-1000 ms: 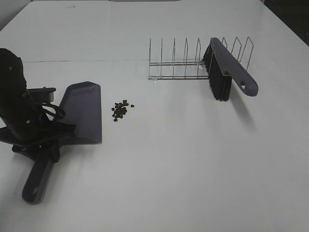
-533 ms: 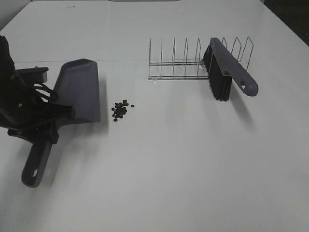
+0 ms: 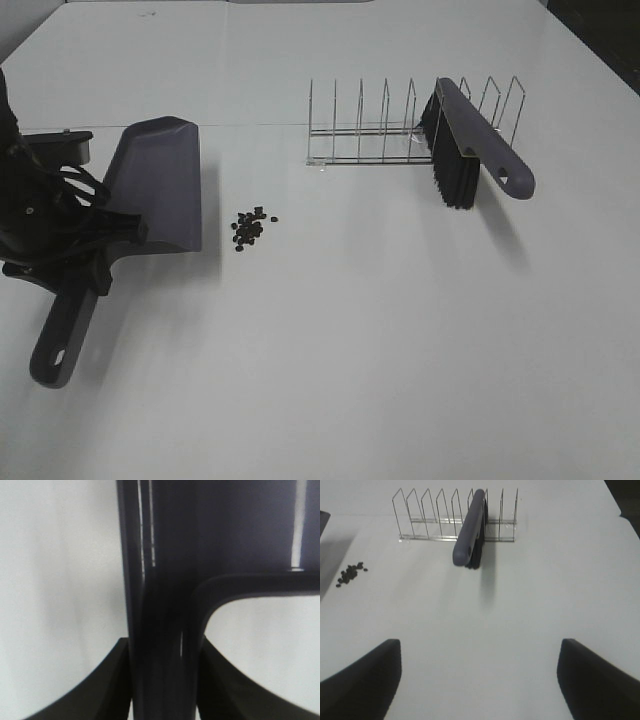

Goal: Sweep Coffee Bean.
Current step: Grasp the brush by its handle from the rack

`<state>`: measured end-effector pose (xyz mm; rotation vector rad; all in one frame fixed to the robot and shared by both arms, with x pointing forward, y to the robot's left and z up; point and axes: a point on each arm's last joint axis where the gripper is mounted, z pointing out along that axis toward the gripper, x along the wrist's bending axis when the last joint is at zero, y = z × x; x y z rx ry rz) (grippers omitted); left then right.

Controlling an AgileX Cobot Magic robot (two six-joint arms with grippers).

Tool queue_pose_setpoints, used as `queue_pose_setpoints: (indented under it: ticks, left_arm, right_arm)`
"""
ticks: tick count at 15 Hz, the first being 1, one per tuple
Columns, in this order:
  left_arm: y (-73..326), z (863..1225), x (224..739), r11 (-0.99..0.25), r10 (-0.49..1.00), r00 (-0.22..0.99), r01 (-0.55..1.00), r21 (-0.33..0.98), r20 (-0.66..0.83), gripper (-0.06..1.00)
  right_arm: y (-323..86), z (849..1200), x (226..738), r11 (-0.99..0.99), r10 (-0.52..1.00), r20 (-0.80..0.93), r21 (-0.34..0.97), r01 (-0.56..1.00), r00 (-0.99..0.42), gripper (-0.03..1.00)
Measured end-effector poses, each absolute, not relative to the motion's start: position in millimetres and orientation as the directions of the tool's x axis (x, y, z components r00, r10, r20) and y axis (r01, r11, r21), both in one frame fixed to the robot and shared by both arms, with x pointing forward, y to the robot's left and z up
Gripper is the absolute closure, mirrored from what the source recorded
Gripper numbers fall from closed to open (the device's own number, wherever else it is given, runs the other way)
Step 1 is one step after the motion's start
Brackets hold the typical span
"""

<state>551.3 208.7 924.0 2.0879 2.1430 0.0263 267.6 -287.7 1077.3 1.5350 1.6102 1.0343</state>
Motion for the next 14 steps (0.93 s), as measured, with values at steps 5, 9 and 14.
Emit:
queue_pose_setpoints:
  ticks: [5, 9, 14]
  left_arm:
    - [209, 924, 551, 0.031, 0.995, -0.02, 0.993, 0.117, -0.094, 0.6]
    - [209, 924, 551, 0.031, 0.995, -0.02, 0.993, 0.117, -0.094, 0.6]
    - [209, 924, 551, 0.031, 0.995, -0.02, 0.993, 0.117, -0.094, 0.6]
  right_arm:
    - [-284, 1136, 364, 0.105, 0.983, -0.002, 0.821, 0.562, -0.181, 0.22]
    - [-280, 1178, 463, 0.191, 0.97, -0.049, 0.758, 0.624, -0.237, 0.22]
    - [-271, 1213, 559, 0.189, 0.959, 0.007, 0.732, 0.654, -0.285, 0.25]
